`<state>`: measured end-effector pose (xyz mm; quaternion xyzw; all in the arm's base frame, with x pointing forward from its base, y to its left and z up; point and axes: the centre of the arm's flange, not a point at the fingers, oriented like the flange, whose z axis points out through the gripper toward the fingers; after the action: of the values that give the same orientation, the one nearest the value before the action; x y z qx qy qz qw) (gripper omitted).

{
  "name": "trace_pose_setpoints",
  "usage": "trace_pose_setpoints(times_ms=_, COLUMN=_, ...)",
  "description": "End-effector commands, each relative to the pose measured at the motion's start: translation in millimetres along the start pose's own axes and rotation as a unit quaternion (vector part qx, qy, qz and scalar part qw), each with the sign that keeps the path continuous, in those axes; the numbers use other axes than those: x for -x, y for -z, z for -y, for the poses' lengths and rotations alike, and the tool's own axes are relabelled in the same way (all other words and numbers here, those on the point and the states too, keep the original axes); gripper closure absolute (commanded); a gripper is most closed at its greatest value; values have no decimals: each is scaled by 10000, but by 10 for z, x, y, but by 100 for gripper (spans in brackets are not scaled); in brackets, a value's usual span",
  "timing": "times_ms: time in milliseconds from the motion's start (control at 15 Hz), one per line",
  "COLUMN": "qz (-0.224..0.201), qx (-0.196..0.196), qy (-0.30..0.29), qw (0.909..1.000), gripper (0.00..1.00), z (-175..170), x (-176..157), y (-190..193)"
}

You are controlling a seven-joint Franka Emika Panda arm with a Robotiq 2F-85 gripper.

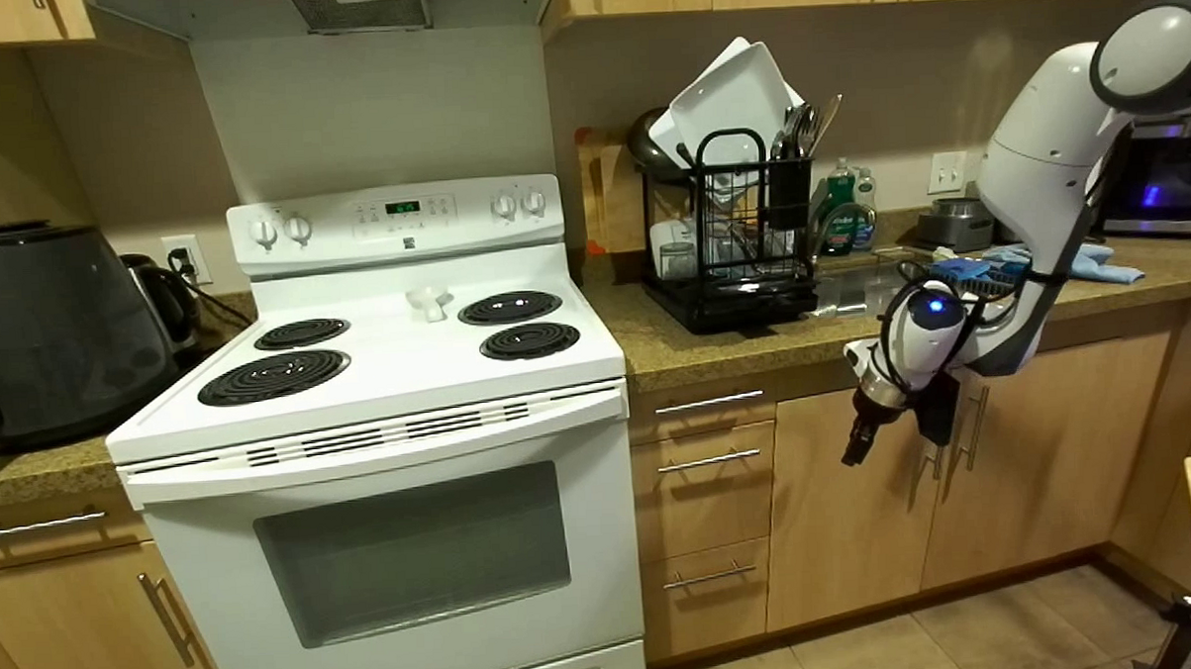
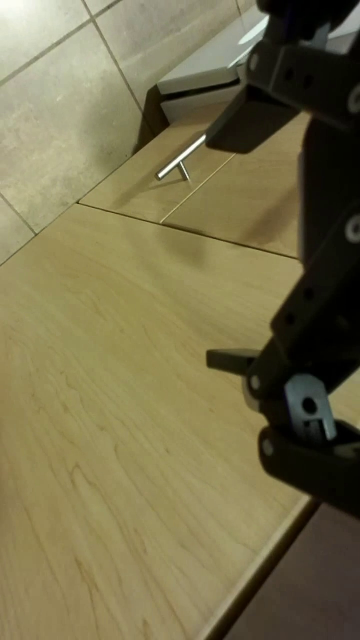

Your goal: Close the open drawer

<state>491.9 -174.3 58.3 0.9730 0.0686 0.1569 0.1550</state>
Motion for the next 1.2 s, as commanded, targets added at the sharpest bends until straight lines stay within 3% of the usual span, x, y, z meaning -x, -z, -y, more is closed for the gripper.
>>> trace_pose_setpoints(times_ms=0, qz=-499, qx=-270, qy=565, qw=9968, gripper=0, z=-227, x=82, y=408)
trace_pose_setpoints(times_ms=400, qz=-1560, qx=-520, qy=1381, qw=9767, gripper=0, z=-303, x=-215, y=952)
trace_pose_setpoints(times_ms=667, qz=-2279, qx=-734, qy=1683, qw=9562, gripper=0, z=-236, x=-406, y=1360)
trace_pose_setpoints(times_ms=933, qz=-2850, qx=-932, qy=1764, qw=9375, gripper=0, z=-202, x=-495, y=1744)
trace_pose_setpoints(times_ms=1133, qz=-3049, qx=-1012, qy=1724, qw=9312, gripper=0, z=-207, x=-457, y=1923)
